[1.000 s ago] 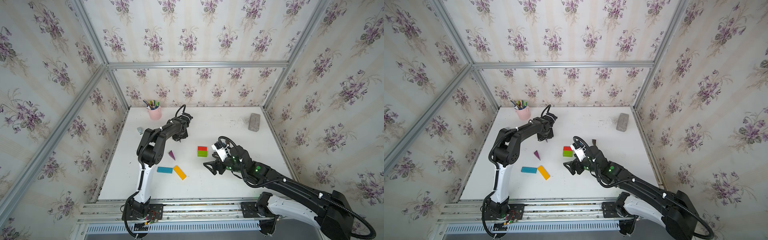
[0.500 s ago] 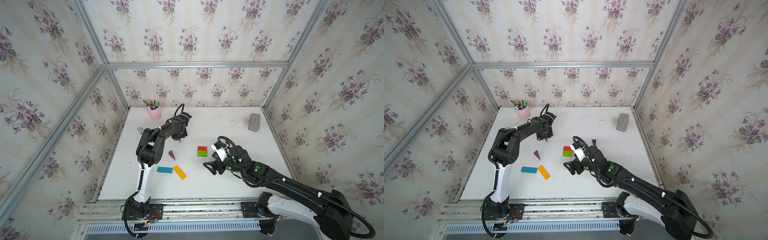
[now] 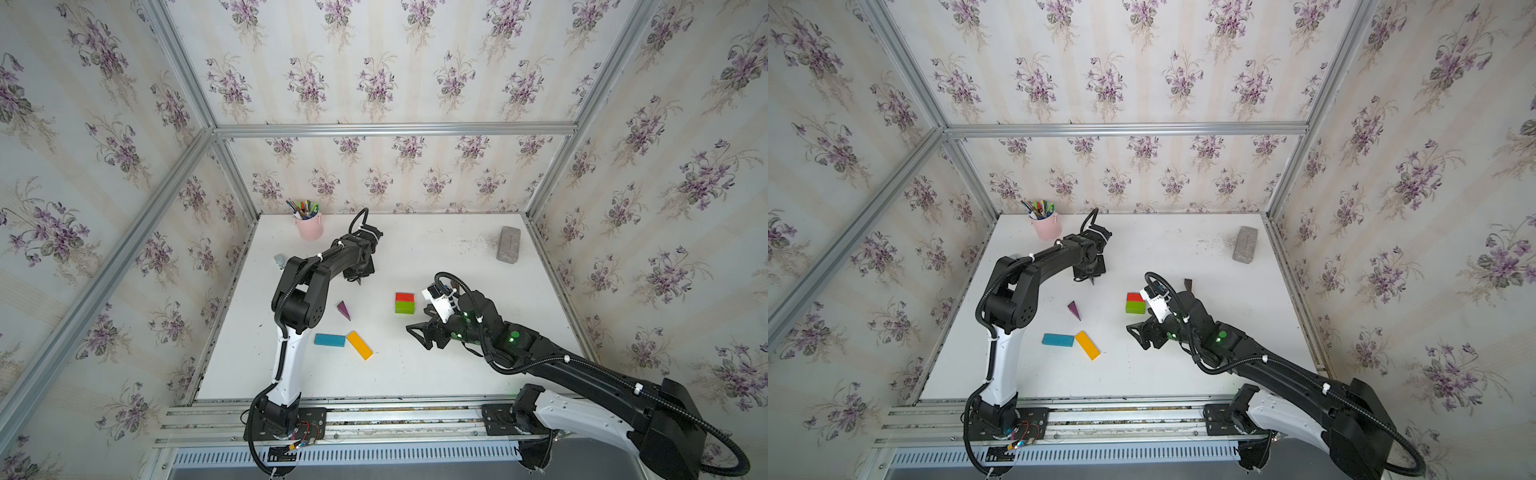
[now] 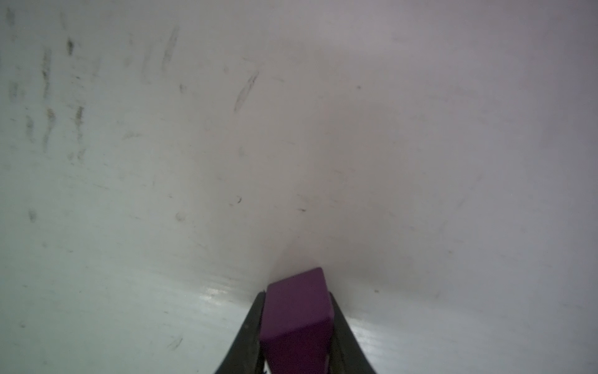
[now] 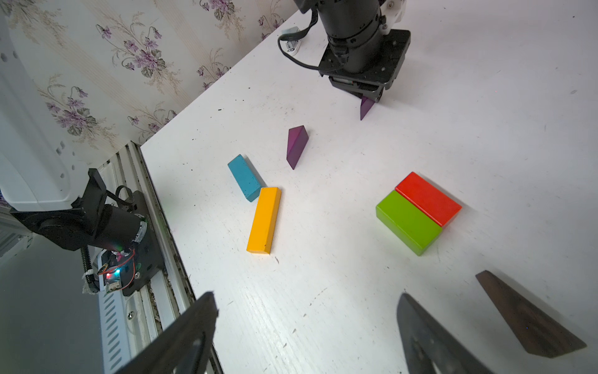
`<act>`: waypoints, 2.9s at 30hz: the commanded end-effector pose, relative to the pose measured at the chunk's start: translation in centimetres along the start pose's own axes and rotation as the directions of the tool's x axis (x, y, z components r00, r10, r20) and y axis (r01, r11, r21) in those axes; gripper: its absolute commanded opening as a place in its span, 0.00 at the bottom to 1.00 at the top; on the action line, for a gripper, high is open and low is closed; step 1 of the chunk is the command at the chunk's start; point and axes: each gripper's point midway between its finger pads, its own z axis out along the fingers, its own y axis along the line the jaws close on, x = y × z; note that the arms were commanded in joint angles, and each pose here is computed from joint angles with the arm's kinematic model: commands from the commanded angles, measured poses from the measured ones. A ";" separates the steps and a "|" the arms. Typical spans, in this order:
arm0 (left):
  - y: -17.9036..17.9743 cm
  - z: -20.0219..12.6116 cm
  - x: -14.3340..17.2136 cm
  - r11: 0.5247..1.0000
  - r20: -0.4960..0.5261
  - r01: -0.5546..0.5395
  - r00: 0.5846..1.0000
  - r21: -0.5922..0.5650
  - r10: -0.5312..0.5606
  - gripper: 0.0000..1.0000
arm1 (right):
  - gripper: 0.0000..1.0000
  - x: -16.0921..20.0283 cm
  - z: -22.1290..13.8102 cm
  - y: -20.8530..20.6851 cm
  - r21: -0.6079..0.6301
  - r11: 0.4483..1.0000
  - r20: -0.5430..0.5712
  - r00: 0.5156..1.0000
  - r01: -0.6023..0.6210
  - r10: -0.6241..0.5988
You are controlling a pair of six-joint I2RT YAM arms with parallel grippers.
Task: Assemble a small pinwheel with building blocks
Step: Pick up the building block from the center of the board, then assemble the building block at the center of the board.
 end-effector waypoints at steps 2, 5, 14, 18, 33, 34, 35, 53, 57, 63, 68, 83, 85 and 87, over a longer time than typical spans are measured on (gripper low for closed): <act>0.1 -0.3 -0.3 1.000 0.008 0.004 1.000 0.003 -0.004 0.24 | 0.87 -0.1 0.0 -0.1 0.006 1.000 0.001 1.000 0.012 -0.012; 0.0 -0.3 -0.3 1.000 0.006 0.003 1.000 0.004 -0.003 0.20 | 0.87 -0.1 0.1 -0.1 0.005 1.000 0.000 1.000 0.012 -0.012; -0.7 -0.8 0.2 0.999 0.004 0.020 1.000 0.038 -0.020 0.19 | 0.87 0.0 0.2 -0.1 0.005 1.000 -0.004 1.000 0.011 -0.011; -1.9 -1.5 0.1 0.997 0.016 0.036 0.999 0.074 -0.037 0.17 | 0.87 0.0 0.1 -0.2 0.011 1.000 -0.001 1.000 0.012 -0.012; -10.4 -4.3 1.3 0.974 0.053 -0.011 0.999 0.224 0.000 0.16 | 0.88 1.3 -2.9 -3.2 0.162 0.982 0.022 0.995 -0.100 0.098; -10.9 -4.4 1.5 0.974 0.054 -0.017 0.999 0.228 0.005 0.16 | 0.88 1.4 -3.1 -3.2 0.163 0.981 0.023 0.994 -0.105 0.102; -11.2 -4.3 1.7 0.973 0.055 -0.023 0.998 0.228 0.011 0.16 | 0.88 1.6 -3.1 -3.2 0.164 0.981 0.023 0.994 -0.107 0.104; -12.1 -3.2 3.8 0.977 0.042 -0.086 0.996 0.193 0.079 0.16 | 0.88 1.3 -3.8 -2.9 0.146 0.984 0.056 0.994 -0.104 0.097; -11.8 -3.1 4.0 0.979 0.042 -0.091 0.996 0.180 0.084 0.16 | 0.88 1.3 -3.8 -2.9 0.145 0.984 0.055 0.994 -0.102 0.095; -11.8 -3.0 4.0 0.979 0.045 -0.098 0.995 0.177 0.092 0.16 | 0.88 1.3 -3.7 -2.8 0.143 0.984 0.053 0.994 -0.102 0.095; -11.7 -3.0 4.0 0.979 0.044 -0.101 0.994 0.176 0.095 0.16 | 0.88 1.2 -3.7 -2.8 0.142 0.985 0.054 0.994 -0.102 0.096; -11.7 -3.0 4.3 0.979 0.038 -0.103 0.994 0.177 0.098 0.16 | 0.88 1.2 -3.7 -2.8 0.138 0.985 0.056 0.994 -0.100 0.093; -11.6 -2.9 4.4 0.979 0.036 -0.104 0.994 0.176 0.099 0.16 | 0.88 1.3 -3.7 -2.8 0.139 0.985 0.056 0.994 -0.100 0.093; -11.7 -2.9 4.5 0.979 0.033 -0.105 0.994 0.177 0.101 0.17 | 0.88 1.2 -3.7 -2.7 0.139 0.985 0.057 0.994 -0.100 0.093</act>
